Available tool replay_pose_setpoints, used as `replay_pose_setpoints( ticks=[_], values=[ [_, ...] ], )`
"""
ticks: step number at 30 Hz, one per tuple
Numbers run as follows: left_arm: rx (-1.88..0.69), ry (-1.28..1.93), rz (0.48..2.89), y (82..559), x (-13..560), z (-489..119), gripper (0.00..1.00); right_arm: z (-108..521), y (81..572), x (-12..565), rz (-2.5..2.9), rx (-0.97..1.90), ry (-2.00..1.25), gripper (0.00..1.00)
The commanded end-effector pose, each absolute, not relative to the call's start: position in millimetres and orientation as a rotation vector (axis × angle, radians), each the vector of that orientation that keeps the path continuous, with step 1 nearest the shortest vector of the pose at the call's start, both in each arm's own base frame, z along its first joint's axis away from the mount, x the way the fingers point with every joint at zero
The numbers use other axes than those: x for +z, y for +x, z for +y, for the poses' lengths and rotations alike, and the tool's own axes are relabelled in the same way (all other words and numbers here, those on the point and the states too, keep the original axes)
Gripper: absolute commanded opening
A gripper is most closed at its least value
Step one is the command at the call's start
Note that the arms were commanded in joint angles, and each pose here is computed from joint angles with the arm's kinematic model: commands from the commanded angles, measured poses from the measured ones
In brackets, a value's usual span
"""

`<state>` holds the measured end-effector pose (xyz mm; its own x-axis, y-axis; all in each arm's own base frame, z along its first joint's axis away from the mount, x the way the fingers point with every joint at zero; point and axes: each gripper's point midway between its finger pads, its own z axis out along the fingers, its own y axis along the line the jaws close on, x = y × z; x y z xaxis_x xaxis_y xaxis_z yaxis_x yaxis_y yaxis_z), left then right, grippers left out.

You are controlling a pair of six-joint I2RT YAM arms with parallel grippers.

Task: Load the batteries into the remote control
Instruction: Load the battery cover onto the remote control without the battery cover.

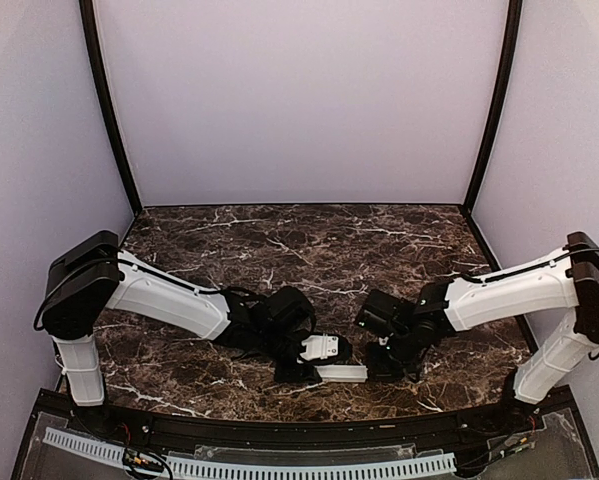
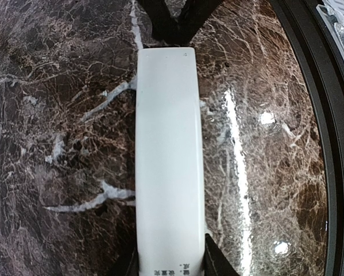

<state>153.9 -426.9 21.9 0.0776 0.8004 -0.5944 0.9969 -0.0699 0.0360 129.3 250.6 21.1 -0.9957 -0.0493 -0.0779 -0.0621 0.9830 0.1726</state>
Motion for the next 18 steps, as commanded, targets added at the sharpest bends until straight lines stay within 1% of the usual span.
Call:
replay_pose_setpoints(
  ticks=[1,3,6,10,12,13,14,15,18],
  values=[
    [-0.613,1.938,1.795,149,17,-427,0.3,304,133,29,3.026,0.452,-0.115,0.0],
    [-0.628,1.942,1.794,148,16,-428,0.3,316,136,37,2.999,0.515,-0.096,0.0],
    [-0.642,1.942,1.794,146,15,-429,0.29,315,142,48,2.942,0.578,-0.027,0.0],
    [-0.638,1.938,1.804,147,15,-429,0.31,277,140,37,2.966,0.536,0.086,0.0],
    [-0.634,1.947,1.808,147,17,-428,0.37,254,139,33,2.968,0.507,0.135,0.0],
    [-0.625,1.953,1.818,147,17,-427,0.46,245,139,33,2.966,0.494,0.147,0.0],
    [-0.616,1.952,1.823,148,19,-426,0.5,236,139,32,2.967,0.477,0.155,0.0],
    [-0.581,1.954,1.844,150,18,-421,0.57,229,139,32,2.971,0.456,0.157,0.0],
    [-0.517,1.918,1.881,159,28,-410,0.64,211,139,33,2.98,0.338,0.153,0.0]
  ],
)
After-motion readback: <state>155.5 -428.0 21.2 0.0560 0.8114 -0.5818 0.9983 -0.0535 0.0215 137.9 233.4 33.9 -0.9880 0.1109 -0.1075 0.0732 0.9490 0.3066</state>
